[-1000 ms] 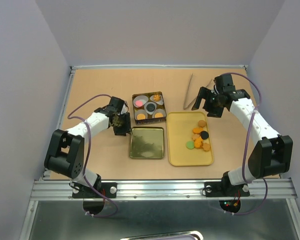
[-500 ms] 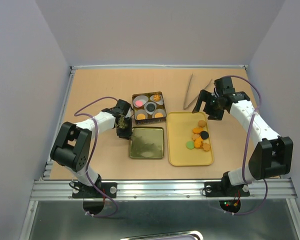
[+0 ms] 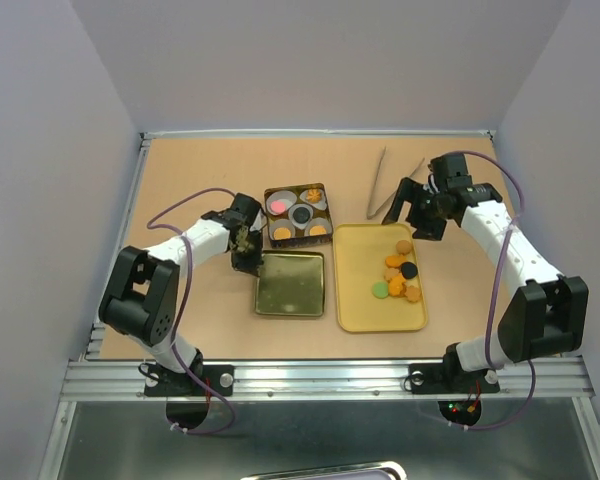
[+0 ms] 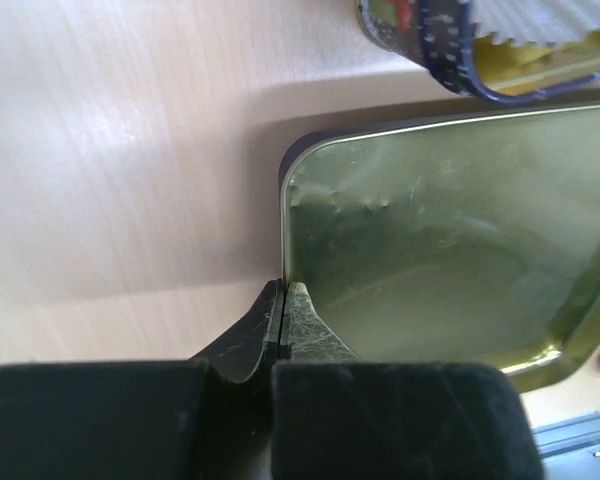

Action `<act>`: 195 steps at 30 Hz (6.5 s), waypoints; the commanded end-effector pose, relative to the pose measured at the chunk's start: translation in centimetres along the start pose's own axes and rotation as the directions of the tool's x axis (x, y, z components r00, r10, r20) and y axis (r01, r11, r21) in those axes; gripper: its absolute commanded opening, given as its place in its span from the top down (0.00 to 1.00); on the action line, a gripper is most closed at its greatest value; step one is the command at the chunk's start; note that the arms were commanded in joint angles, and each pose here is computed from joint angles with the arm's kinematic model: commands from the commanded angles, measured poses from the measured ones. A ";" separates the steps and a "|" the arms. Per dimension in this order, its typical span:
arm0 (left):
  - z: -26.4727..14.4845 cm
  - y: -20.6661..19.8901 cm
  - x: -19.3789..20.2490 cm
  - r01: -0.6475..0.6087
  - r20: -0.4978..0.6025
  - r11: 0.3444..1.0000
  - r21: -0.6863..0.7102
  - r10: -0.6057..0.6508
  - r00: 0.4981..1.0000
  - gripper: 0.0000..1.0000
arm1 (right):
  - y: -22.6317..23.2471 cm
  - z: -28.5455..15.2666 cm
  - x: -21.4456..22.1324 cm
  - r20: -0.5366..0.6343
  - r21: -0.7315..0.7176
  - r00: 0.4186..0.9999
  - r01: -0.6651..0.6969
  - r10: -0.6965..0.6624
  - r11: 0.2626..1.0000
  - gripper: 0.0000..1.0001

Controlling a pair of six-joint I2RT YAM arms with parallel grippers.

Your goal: Pack the cookies

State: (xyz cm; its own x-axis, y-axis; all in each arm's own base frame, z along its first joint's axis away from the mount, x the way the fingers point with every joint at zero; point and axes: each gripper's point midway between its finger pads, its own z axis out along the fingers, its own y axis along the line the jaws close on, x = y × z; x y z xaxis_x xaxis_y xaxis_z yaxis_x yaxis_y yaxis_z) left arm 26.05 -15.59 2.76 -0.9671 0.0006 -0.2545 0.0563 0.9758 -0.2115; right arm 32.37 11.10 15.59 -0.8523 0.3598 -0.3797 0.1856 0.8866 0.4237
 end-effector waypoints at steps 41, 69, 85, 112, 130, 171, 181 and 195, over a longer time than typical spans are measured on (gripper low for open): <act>-39.9 -2.4 -16.0 -0.088 0.965 0.983 -0.160 0.137 -0.224 1.00 | 25.8 -12.2 -4.8 -0.674 -0.463 0.684 -0.685 0.279 0.562 0.00; -37.8 -3.4 -17.2 -0.081 0.955 0.972 -0.222 0.201 -0.218 1.00 | 32.8 -13.4 -4.7 -0.742 -0.502 0.650 -0.702 0.167 0.505 0.29; -38.8 -1.4 -18.3 0.083 0.912 0.943 -0.322 0.332 -0.239 1.00 | 33.2 -13.2 -1.4 -0.794 -0.473 0.604 -0.688 0.072 0.550 0.23; -40.2 -3.3 -17.8 0.019 0.921 0.968 -0.250 0.244 -0.305 1.00 | 33.7 -11.5 -1.0 -0.791 -0.468 0.606 -0.690 0.086 0.552 0.47; -39.8 -3.9 -16.0 -0.067 0.947 0.970 -0.232 0.209 -0.243 0.43 | 33.9 -9.5 -2.4 -0.737 -0.484 0.646 -0.710 0.199 0.511 1.00; -36.8 -8.3 -15.4 -0.331 0.977 0.944 0.013 0.058 0.206 0.22 | 22.6 -6.6 -10.8 -0.251 -0.747 0.930 -0.362 0.267 0.558 1.00; -31.8 -6.0 -17.2 -0.297 0.882 0.891 0.343 -0.197 0.428 0.16 | 21.1 -9.0 -12.2 -0.106 -0.805 0.978 -0.190 0.178 0.563 1.00; -21.9 -1.4 -15.8 -0.099 0.653 0.853 0.512 -0.311 0.690 0.22 | 18.3 -5.1 -9.6 -0.070 -0.796 0.997 -0.083 0.045 0.600 1.00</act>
State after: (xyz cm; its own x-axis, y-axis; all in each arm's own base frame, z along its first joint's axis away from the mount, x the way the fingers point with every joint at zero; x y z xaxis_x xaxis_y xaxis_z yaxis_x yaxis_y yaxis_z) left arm 36.60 -11.52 27.42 -0.4921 -0.4569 -0.7410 0.2325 0.7513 -0.6176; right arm 42.22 22.20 31.30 -0.8709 0.4499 -0.1975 -0.0787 0.2692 0.9599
